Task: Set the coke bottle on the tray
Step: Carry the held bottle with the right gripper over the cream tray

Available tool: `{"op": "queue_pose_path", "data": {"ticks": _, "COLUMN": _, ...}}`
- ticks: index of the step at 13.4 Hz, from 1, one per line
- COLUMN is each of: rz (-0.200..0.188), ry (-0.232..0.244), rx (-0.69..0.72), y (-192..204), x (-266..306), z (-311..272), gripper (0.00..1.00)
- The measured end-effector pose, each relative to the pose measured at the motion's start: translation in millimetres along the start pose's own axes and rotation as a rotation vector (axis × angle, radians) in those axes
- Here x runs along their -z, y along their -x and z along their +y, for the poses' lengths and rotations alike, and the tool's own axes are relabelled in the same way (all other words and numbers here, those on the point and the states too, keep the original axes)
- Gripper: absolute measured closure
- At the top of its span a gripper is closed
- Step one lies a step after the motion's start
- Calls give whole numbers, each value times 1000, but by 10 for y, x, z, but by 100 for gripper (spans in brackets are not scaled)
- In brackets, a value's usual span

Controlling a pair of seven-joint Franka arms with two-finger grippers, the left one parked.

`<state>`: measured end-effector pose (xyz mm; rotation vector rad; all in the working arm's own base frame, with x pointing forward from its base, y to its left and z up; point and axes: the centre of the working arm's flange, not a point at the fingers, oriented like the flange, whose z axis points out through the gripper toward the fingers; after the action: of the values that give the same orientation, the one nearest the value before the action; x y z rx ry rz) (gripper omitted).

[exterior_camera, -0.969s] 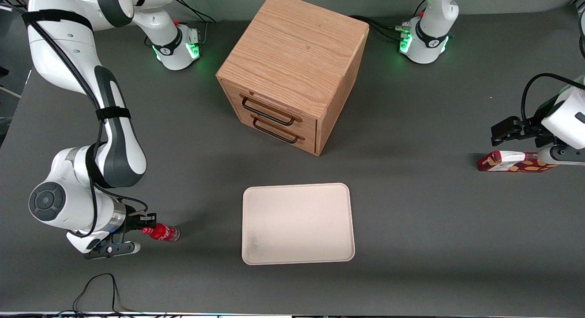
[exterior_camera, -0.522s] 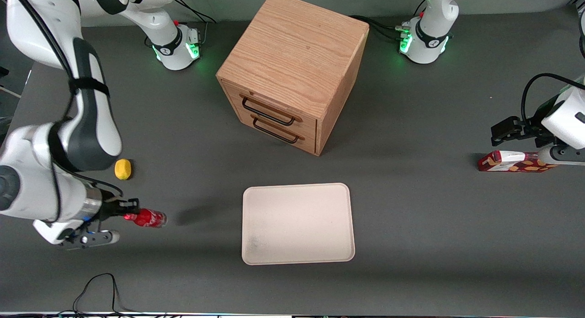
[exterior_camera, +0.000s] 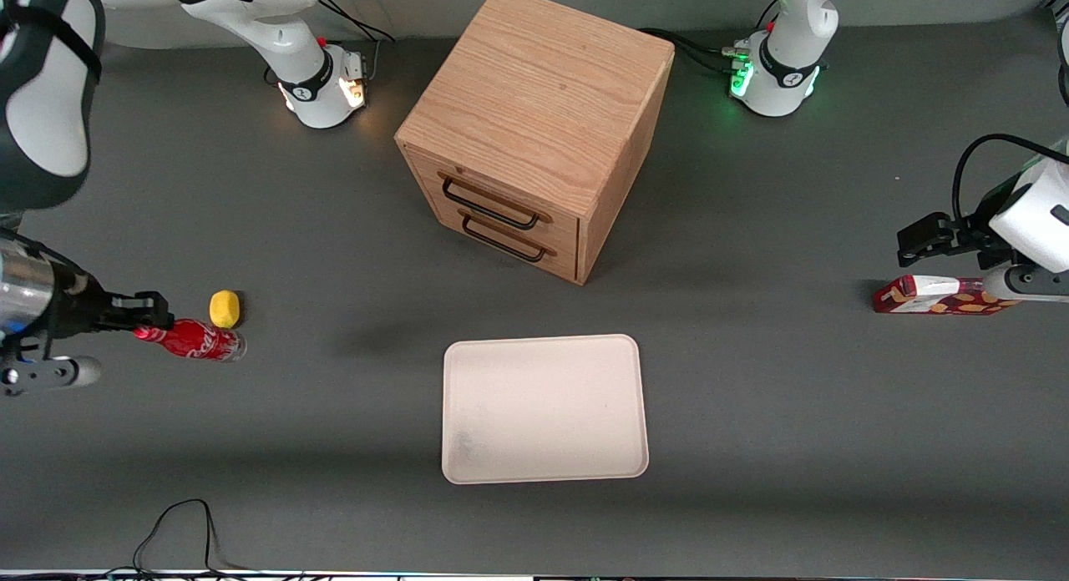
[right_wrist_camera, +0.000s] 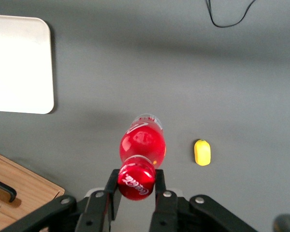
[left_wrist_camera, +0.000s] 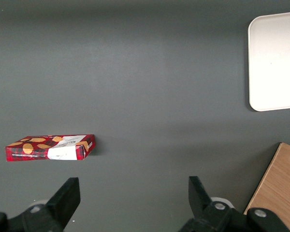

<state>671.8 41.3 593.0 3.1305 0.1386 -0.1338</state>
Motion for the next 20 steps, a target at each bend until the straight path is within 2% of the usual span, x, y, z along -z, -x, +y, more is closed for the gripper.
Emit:
{"op": "queue_pose_path", "data": {"ticks": 2, "rz": 16, "ry": -7, "rx": 24, "y": -25, "x": 6, "z": -130, "gripper": 69}}
{"op": "queue_pose_path", "data": {"ticks": 4, "rz": 61, "ry": -26, "rx": 45, "y": -164, "x": -82, "z": -414, "gripper": 69}}
{"op": "queue_pose_path", "data": {"ticks": 6, "rz": 121, "ry": -58, "rx": 68, "y": -388, "x": -291, "z": -765, "gripper": 69}}
{"op": "queue_pose_path", "data": {"ticks": 8, "rz": 196, "ry": -88, "rx": 104, "y": -628, "x": -542, "z": -1106, "gripper": 69}}
{"op": "queue_pose_path", "data": {"ticks": 14, "rz": 402, "ry": -130, "rx": 189, "y": -1042, "x": -1103, "z": -1944, "gripper": 69}}
{"op": "queue_pose_path", "data": {"ticks": 17, "rz": 436, "ry": -78, "rx": 258, "y": -1081, "x": -1399, "z": -2357, "gripper": 69}}
{"op": "queue_pose_path", "data": {"ticks": 20, "rz": 410, "ry": -47, "rx": 299, "y": -1078, "x": -1682, "z": -2585, "gripper": 69}}
